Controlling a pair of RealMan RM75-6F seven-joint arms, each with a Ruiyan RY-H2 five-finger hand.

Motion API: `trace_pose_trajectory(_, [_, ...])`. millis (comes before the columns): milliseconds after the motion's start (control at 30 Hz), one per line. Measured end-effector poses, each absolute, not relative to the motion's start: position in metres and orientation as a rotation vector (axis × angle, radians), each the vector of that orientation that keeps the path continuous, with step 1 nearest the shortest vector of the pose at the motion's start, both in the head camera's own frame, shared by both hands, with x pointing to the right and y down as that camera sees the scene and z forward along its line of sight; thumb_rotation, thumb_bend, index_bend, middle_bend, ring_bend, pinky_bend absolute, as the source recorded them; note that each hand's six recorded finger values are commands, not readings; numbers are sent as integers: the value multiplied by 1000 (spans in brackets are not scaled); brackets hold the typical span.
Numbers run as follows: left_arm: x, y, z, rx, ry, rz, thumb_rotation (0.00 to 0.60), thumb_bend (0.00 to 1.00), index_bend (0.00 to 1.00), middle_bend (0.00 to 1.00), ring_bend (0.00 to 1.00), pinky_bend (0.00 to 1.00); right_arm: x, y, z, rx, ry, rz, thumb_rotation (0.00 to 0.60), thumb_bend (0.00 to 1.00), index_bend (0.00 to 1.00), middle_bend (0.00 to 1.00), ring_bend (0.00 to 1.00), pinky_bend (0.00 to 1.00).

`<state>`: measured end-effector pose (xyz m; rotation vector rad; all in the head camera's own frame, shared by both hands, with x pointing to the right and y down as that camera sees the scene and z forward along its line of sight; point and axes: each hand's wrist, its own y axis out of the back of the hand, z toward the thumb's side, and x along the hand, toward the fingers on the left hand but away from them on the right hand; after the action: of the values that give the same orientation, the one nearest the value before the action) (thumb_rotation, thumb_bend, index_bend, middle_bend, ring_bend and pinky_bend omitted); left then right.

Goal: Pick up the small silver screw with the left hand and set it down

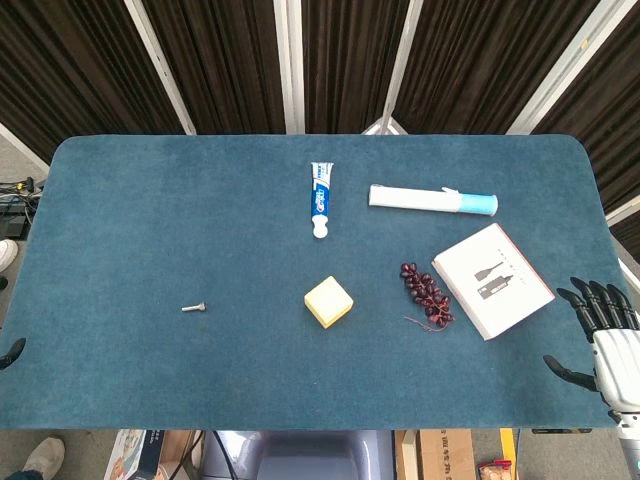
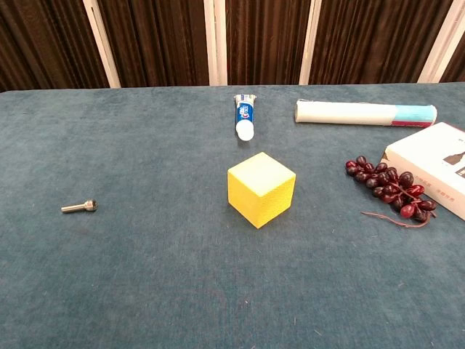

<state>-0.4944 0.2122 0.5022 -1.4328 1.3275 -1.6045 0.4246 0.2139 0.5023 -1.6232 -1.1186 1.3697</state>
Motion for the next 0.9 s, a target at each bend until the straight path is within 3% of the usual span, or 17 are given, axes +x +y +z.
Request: trace_pose_trajectory(900, [-482, 206, 513, -1496, 1295, -1546, 600, 336, 147, 68, 0, 0, 424, 215, 510, -1656, -1104, 1389, 600, 152, 186, 108, 62, 0])
